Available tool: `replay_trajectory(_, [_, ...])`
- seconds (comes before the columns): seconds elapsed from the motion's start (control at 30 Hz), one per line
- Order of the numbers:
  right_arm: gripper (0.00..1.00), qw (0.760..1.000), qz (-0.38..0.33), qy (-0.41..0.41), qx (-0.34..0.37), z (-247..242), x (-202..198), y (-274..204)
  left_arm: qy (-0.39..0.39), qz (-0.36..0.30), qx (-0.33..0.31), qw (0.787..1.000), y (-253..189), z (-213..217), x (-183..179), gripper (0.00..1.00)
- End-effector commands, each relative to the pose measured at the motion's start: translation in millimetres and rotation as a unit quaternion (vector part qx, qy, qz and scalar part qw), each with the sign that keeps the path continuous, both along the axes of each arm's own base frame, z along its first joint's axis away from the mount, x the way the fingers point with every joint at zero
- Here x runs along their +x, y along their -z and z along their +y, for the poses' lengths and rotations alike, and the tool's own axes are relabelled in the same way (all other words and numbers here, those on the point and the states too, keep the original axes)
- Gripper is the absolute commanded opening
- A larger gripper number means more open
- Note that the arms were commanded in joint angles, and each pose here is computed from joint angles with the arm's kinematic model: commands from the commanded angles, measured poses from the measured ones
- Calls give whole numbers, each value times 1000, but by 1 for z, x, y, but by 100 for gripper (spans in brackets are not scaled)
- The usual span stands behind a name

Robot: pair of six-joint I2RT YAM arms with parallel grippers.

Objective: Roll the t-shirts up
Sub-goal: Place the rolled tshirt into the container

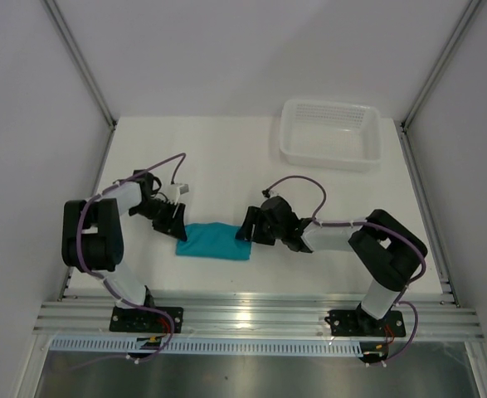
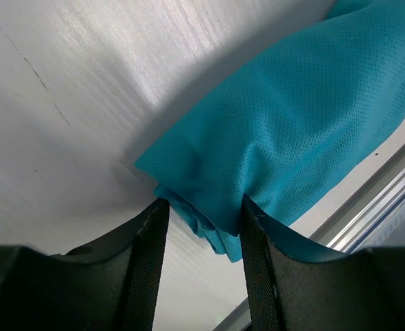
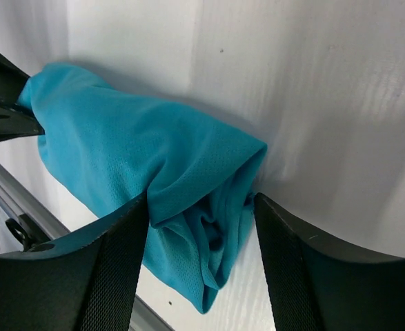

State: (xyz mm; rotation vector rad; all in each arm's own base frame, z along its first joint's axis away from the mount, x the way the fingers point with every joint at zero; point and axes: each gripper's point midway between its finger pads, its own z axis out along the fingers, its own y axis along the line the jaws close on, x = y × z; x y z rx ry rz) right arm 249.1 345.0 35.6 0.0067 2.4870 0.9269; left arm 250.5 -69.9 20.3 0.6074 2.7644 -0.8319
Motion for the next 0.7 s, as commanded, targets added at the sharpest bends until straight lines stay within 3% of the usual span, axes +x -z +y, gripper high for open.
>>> replay_trajectory(0.0, [65,999,40,17,-24,-10,-14,33,16,25,11,999,11,1,-7,49])
replay_trajectory(0.2, [57,998,52,28,-21,-15,-18,44,13,27,-8,1000,7,-6,-3,51])
replay_trajectory(0.3, [43,998,48,31,-16,-17,-16,43,13,41,-22,999,7,-10,-4,42])
replay_trajectory(0.4, [35,999,39,26,-8,-14,-13,36,14,54,-38,998,7,-14,-7,25])
replay_trajectory(0.43, [31,999,33,23,-5,-13,-12,34,14,56,-51,997,5,-18,-8,12])
replay_trajectory(0.5, [27,1000,25,18,0,-12,-10,29,14,62,-66,996,3,-23,-10,2])
replay_trajectory(0.67, [8,1000,3,7,7,-10,-7,18,17,55,-96,994,-6,-31,-11,1])
